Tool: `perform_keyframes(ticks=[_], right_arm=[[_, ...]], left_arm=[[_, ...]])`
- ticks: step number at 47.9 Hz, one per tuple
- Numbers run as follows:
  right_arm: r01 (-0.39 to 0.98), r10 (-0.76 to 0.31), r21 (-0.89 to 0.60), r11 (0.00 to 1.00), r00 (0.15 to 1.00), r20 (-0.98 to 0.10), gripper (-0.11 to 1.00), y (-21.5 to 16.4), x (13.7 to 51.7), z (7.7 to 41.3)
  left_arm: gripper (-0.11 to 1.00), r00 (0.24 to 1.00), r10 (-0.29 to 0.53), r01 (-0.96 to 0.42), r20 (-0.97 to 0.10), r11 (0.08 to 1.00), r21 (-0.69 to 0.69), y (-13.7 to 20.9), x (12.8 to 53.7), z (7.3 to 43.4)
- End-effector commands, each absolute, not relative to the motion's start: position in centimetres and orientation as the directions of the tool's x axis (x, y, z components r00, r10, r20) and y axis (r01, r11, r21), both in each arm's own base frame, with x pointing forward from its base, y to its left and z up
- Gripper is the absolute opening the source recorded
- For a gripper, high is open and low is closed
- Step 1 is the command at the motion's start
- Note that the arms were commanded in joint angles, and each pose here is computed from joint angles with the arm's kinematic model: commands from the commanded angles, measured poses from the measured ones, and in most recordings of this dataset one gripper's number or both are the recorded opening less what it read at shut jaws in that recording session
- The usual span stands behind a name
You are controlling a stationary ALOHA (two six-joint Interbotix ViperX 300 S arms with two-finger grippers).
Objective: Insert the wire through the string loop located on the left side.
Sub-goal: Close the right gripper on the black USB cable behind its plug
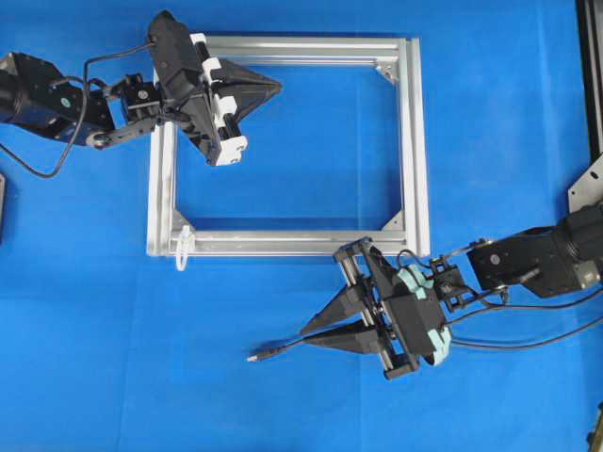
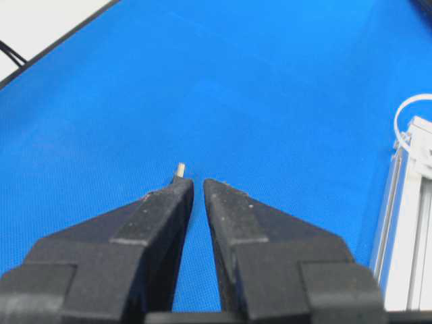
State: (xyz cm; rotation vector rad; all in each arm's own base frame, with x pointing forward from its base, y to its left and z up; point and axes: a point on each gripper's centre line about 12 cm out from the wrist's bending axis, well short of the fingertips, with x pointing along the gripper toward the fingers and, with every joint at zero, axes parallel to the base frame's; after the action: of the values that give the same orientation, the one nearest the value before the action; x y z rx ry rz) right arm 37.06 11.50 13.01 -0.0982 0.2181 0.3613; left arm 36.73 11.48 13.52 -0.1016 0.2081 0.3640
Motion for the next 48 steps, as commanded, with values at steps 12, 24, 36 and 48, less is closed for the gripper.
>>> perform_keyframes(ticks=[12,24,36,48], right_arm=[[-0.357,0.348,-0.016,0.934,0.919,-0.187,-0.11,12.01,37.46,15.47],[-0.355,0.346,-0.009,0.935,0.916,-0.2,-0.09,11.98,37.4,15.28],[-0.355,0.344,-0.01,0.935,0.914,-0.215,0.23,11.96,37.37,15.06],[-0.356,0.345,-0.01,0.934,0.912,-0.221,0.88,11.97,37.2,14.88]], left_arm=[[0.0,0.925,0.324,-0.339,-0.201,0.939,-0.049,11.3,37.3,15.33],[0.0,0.926,0.322,-0.337,-0.2,0.94,-0.047,11.25,37.24,15.49],[0.0,0.926,0.321,-0.336,-0.198,0.94,-0.048,11.22,37.29,15.54],[0.0,0.926,0.322,-0.337,-0.197,0.94,-0.047,11.25,37.23,15.61]])
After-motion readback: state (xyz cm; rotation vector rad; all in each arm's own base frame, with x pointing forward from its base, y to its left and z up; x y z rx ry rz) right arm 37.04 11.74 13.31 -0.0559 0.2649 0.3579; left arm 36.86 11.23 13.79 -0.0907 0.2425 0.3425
